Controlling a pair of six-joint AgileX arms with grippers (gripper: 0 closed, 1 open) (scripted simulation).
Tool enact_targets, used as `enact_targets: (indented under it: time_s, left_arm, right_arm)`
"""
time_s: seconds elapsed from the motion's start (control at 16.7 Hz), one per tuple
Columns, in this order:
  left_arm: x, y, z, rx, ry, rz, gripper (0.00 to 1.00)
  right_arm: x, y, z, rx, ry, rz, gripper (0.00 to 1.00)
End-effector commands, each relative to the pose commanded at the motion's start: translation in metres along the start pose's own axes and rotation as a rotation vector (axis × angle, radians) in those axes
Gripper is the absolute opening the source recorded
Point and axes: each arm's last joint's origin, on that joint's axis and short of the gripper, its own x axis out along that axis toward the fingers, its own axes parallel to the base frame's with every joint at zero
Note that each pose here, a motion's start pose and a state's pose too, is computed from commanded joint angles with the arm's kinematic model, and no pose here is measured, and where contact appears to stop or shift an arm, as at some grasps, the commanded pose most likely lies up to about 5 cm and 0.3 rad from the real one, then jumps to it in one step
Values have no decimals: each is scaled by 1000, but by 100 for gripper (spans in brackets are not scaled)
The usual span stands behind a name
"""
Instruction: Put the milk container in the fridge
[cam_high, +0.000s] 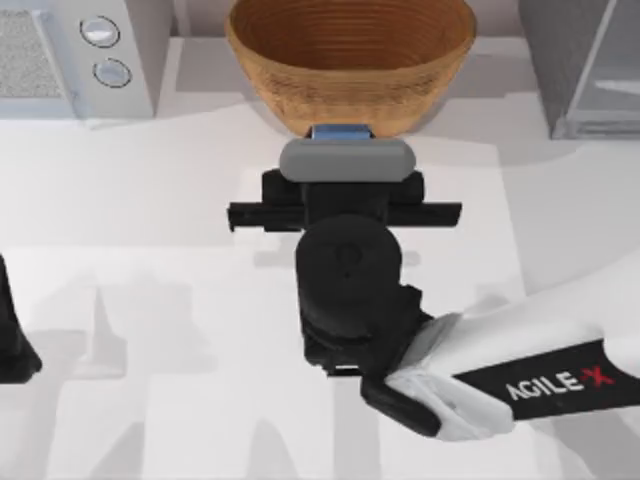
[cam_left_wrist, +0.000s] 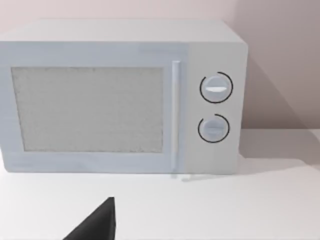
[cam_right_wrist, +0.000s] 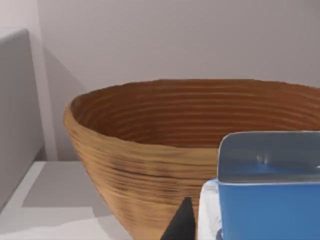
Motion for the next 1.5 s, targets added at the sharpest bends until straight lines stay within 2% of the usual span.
enact_targets:
  time_s: [0.18, 0.36, 0.6, 0.78, 0.96, 1.14, 1.32, 1.5]
  left_arm:
    - [0, 0, 0, 0, 0, 0, 100]
    - [0, 0, 0, 0, 0, 0, 100]
    - [0, 0, 0, 0, 0, 0, 100]
    - [0, 0, 0, 0, 0, 0, 100]
    - [0, 0, 0, 0, 0, 0, 100]
    - [0, 0, 0, 0, 0, 0, 100]
    - [0, 0, 0, 0, 0, 0, 100]
    - [0, 0, 0, 0, 0, 0, 100]
  right_arm:
    - [0, 1, 1, 6, -3, 2, 0]
    - [5, -19, 3, -41, 28, 15, 0]
    - [15, -89, 16, -161, 144, 29, 0]
    - [6, -162, 33, -200, 241, 21, 0]
    - [-26, -231, 55, -150, 256, 5, 0]
    - [-70, -278, 69, -61, 153, -12, 0]
    - [-106, -304, 64, -10, 30, -21, 0]
    - [-125, -315, 41, 0, -17, -19, 0]
